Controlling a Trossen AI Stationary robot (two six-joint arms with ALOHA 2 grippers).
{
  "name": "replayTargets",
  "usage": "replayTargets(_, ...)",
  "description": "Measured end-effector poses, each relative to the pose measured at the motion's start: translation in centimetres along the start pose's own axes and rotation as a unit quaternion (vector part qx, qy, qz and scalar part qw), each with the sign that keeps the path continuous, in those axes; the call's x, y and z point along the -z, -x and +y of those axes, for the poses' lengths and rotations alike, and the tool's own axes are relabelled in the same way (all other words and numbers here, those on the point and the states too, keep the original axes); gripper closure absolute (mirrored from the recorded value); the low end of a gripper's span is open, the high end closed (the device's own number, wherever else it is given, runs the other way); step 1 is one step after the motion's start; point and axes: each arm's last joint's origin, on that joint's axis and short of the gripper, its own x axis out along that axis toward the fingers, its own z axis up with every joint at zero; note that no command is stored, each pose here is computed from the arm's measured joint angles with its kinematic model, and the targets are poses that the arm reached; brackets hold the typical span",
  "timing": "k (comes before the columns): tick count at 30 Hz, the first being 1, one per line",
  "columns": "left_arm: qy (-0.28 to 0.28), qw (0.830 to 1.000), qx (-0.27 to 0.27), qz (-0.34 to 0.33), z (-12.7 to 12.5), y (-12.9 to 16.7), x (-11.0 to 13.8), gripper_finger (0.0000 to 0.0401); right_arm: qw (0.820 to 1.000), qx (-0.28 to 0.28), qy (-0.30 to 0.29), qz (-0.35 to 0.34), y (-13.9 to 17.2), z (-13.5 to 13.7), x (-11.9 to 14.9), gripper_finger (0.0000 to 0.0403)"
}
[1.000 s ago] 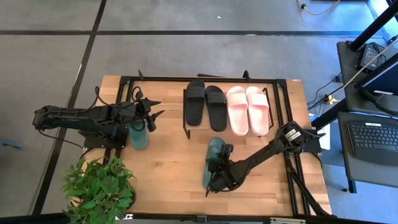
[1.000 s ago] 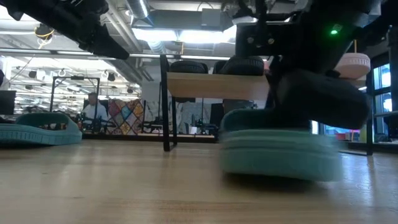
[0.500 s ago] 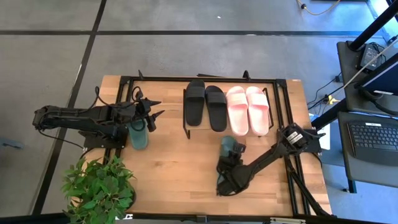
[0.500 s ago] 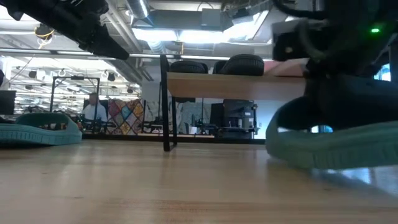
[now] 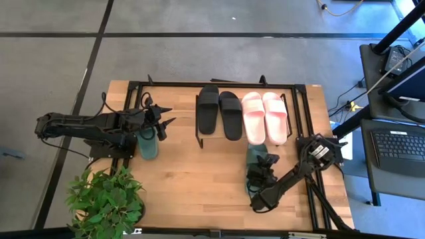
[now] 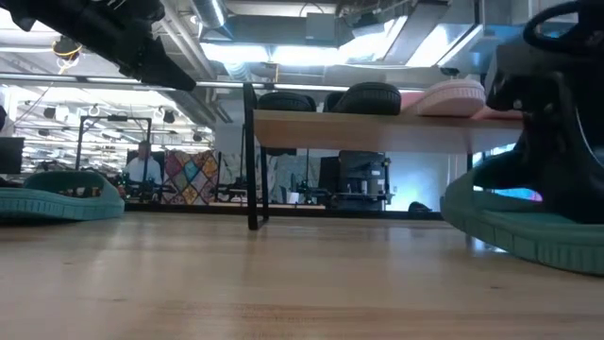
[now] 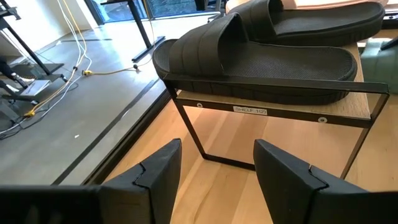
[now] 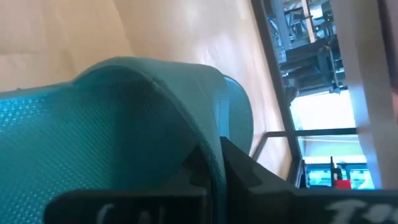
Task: Pick and place slides into the shelf
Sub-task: Put the right green slide under the shelf
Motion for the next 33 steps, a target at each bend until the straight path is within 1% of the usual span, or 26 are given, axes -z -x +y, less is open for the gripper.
replayTargets(7, -0.001, 1.0, 0.0, 0.002, 0.0, 0.0, 0.0, 0.0209, 1.0, 0.023, 0.016, 0.01, -1.7, -0.9, 0.2, 0.0389)
replayTargets(11, -0.001, 1.0, 0.0, 0.003, 0.0, 0.0, 0.1, 0.0209, 0.999, 0.041, 0.02, 0.004, -3.0, -1.2, 0.1, 0.0379)
replayTargets(16, -0.001, 1.0, 0.0, 0.004, 0.0, 0.0, 0.1, 0.0209, 0.999, 0.043, 0.022, 0.016, -3.6, -1.3, -0.2, 0.0384)
replayTargets(19, -0.001, 1.0, 0.0, 0.004, 0.0, 0.0, 0.1, 0.0209, 0.999, 0.037, 0.036, 0.013, -3.5, -1.2, -0.4, 0.0381)
replayTargets(25, -0.003, 1.0, 0.0, 0.008, 0.0, 0.0, 0.2, 0.0209, 0.998, 0.029, 0.058, 0.012, -3.3, -1.0, -0.7, 0.0345)
replayTargets(28, -0.003, 1.0, 0.0, 0.008, 0.0, 0.0, 0.2, 0.0209, 0.998, 0.028, 0.06, 0.012, -3.3, -1.0, -0.7, 0.0327)
replayTargets(33, -0.007, 1.0, 0.001, 0.016, 0.0, 0.0, 0.3, 0.0209, 0.998, 0.028, 0.062, 0.012, -3.3, -1.0, -0.7, 0.0276)
